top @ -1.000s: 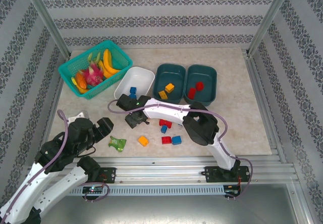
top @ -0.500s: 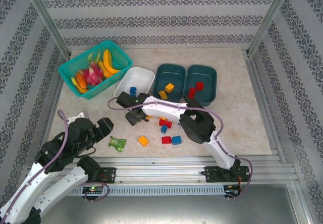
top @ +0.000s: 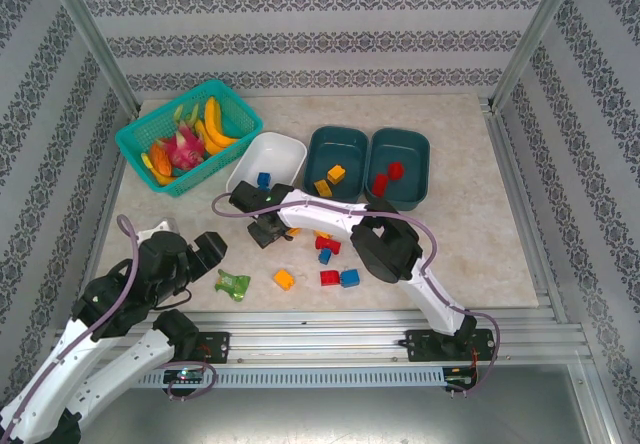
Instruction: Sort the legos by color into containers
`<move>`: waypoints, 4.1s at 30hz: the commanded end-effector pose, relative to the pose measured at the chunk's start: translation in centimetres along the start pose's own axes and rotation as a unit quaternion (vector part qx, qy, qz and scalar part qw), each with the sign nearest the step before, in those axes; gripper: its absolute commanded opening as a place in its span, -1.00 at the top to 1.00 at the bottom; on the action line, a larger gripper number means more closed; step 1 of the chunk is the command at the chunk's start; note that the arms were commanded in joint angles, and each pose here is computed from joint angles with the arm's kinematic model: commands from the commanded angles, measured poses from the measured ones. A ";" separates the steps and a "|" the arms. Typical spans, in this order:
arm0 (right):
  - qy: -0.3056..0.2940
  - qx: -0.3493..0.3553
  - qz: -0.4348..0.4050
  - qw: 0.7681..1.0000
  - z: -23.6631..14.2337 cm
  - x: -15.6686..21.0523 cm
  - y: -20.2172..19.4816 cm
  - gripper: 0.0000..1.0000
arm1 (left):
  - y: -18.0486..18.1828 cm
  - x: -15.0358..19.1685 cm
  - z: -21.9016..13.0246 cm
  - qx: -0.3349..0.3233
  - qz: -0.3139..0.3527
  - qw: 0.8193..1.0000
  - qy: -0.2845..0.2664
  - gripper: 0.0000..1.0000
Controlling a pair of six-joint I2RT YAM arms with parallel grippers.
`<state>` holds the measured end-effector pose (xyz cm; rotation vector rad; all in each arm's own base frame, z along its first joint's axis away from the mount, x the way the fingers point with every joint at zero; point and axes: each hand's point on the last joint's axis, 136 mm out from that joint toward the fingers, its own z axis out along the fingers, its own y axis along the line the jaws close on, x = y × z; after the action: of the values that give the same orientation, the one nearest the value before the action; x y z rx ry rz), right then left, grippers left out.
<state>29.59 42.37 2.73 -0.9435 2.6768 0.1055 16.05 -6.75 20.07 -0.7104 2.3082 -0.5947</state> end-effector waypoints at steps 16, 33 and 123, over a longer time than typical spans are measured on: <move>-0.020 -0.013 0.014 1.000 -2.8 -0.5 -0.1 0.50 | -1.4 -0.5 0.4 0.014 0.011 1.000 -0.002 -0.76; -0.101 -0.012 0.220 0.970 -16.6 2.9 -15.5 0.57 | -16.5 -1.2 5.3 0.143 0.116 0.980 0.078 -0.77; -0.381 -0.223 0.239 0.865 -24.4 12.5 -13.9 -0.95 | -7.7 6.7 26.7 -0.271 0.079 0.951 0.130 0.39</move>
<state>22.70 19.73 22.01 -0.2041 2.0768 0.9944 32.21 -22.39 2.33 -0.7304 2.8079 0.0460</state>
